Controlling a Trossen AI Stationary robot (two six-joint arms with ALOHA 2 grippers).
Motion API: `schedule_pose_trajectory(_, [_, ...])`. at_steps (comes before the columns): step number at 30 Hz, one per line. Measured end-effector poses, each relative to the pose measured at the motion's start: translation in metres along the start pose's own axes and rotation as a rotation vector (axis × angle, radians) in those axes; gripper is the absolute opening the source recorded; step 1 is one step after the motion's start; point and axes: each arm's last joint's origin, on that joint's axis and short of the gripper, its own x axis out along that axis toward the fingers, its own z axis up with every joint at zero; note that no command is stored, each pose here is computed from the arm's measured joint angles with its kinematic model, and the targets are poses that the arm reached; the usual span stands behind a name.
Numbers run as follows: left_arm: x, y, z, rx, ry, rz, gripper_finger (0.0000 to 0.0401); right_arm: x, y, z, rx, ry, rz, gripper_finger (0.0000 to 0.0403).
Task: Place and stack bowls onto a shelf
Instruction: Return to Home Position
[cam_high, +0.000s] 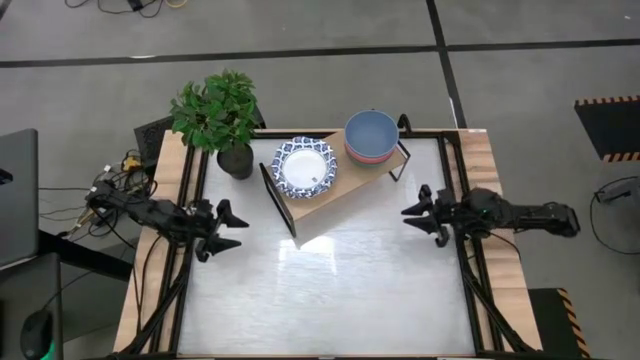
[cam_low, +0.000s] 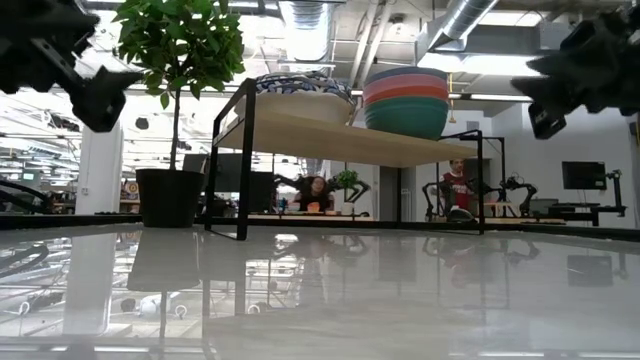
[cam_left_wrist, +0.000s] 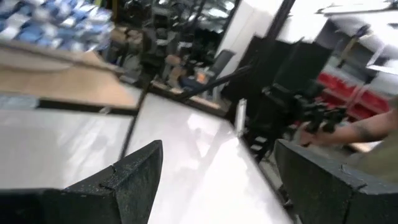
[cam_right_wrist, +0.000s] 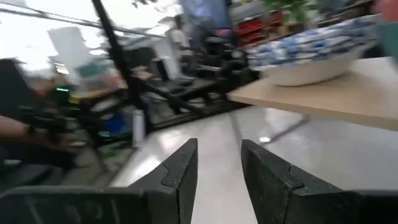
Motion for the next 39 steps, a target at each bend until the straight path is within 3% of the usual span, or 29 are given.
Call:
schedule_pose_trajectory(6, [0.000, 0.003, -0.002, 0.068, 0.013, 0.052, 0.0293, 0.000, -0.005, -0.005, -0.111, 0.021, -0.152, 0.0150])
schedule_pose_trajectory(13, [0.001, 0.005, -0.004, 0.005, 0.054, 0.007, 0.0293, -0.002, -0.013, -0.003, -0.188, 0.014, -0.236, 0.0150])
schedule_pose_trajectory(19, [0.001, 0.009, 0.000, 0.192, 0.001, 0.107, 0.0293, -0.003, -0.017, -0.002, -0.232, 0.018, -0.278, 0.0150])
schedule_pose_trajectory(27, [0.001, 0.009, 0.000, 0.233, 0.005, 0.103, 0.0293, -0.003, -0.020, -0.002, -0.241, 0.015, -0.309, 0.0150])
schedule_pose_trajectory(34, [0.001, 0.008, 0.001, 0.428, -0.001, 0.087, 0.0293, -0.004, -0.021, -0.002, -0.245, 0.016, -0.314, 0.0150])
schedule_pose_trajectory(39, [0.001, 0.008, -0.002, 0.468, 0.037, 0.046, 0.0293, -0.004, -0.021, -0.002, -0.258, 0.019, -0.314, 0.0150])
